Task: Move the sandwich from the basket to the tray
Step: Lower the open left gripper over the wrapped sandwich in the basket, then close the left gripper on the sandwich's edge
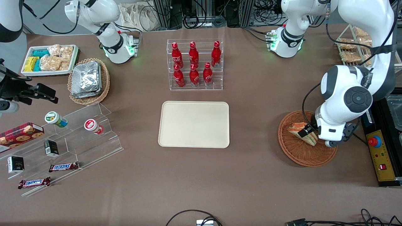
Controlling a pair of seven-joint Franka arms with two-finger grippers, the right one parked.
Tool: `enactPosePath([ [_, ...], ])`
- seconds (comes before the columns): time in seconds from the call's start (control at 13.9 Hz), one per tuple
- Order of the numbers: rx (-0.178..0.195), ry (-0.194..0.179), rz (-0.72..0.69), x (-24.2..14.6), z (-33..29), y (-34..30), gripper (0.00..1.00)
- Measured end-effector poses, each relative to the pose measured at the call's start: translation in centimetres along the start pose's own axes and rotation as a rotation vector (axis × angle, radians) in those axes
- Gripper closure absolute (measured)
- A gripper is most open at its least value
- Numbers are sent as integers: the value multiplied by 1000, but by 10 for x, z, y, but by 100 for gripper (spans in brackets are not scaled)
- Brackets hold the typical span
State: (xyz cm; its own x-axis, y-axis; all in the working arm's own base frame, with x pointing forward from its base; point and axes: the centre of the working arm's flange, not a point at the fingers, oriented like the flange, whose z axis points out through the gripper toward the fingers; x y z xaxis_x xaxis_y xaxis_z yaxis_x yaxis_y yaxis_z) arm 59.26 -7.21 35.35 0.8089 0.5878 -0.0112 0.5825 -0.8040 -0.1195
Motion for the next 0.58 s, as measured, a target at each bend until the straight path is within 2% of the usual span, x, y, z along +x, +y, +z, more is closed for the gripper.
enactPosePath([
  [0.58, -15, 7, -105, -6, 54, -20, 0],
])
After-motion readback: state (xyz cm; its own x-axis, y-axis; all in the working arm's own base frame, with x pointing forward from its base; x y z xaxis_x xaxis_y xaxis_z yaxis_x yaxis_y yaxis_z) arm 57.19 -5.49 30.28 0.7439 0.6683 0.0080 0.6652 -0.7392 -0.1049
